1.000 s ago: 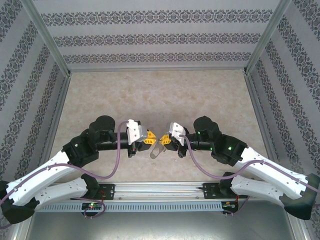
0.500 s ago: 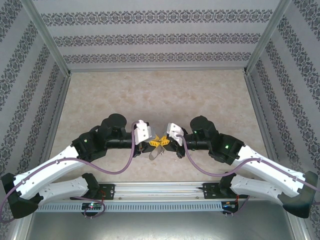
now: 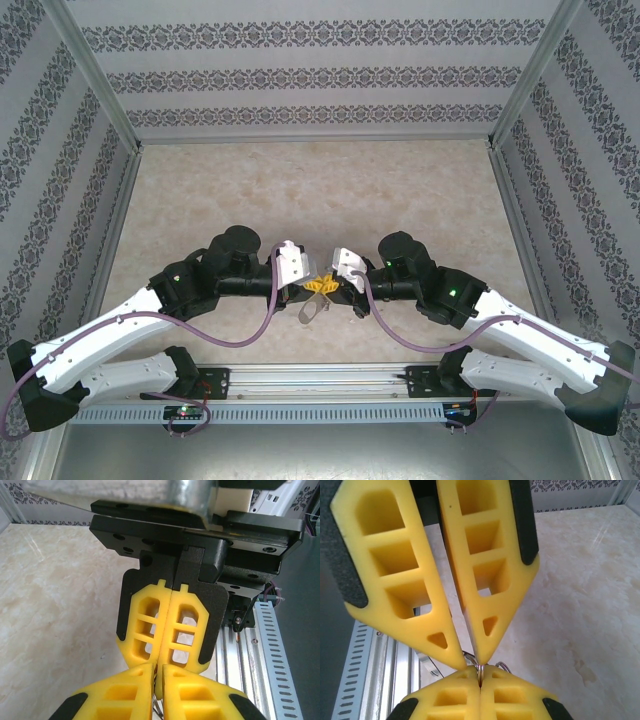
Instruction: Put the keys on the keyring
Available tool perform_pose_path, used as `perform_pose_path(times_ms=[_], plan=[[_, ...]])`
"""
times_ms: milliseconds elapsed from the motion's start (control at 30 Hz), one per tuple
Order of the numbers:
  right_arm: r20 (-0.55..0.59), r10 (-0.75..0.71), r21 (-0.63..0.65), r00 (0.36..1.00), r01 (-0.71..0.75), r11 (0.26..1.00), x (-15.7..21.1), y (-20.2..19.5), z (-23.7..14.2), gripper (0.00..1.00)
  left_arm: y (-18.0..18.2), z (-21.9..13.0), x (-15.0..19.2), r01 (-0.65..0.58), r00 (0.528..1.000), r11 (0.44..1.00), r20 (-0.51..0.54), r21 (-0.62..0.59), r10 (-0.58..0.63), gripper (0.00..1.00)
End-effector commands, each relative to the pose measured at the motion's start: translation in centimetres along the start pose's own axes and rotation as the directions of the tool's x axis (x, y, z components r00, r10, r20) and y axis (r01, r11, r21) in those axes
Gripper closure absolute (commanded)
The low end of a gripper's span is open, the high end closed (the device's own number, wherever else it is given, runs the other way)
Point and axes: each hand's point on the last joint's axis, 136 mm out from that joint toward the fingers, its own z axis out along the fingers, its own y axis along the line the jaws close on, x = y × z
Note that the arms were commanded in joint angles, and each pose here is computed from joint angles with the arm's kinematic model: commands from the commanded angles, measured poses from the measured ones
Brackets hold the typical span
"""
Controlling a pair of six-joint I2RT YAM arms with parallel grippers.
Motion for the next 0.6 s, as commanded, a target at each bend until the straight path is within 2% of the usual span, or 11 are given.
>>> perform_pose_path(times_ms=[0, 400, 567], plan=[[0.087, -0.04, -0.016, 0.995, 0.042, 0.999, -2.69, 0.5, -1.08, 1.0, -0.45, 0.2, 0.71, -0.008, 0.999, 1.0, -0.031, 0.016, 0.008, 0.84], [0.094, -0.043, -0.03, 0.995, 0.046, 0.998, -2.67, 0.84, -1.18, 1.0, -0.16, 0.28, 0.92, -0.012, 0.999, 1.0, -0.035, -0.001, 0.012, 0.77], [0.095, -0.045, -0.03, 0.995, 0.048, 0.998, -2.7, 0.86, -1.23, 1.0, -0.24, 0.3, 0.92, -0.012, 0.999, 1.0, -0.036, 0.005, 0.012, 0.84]])
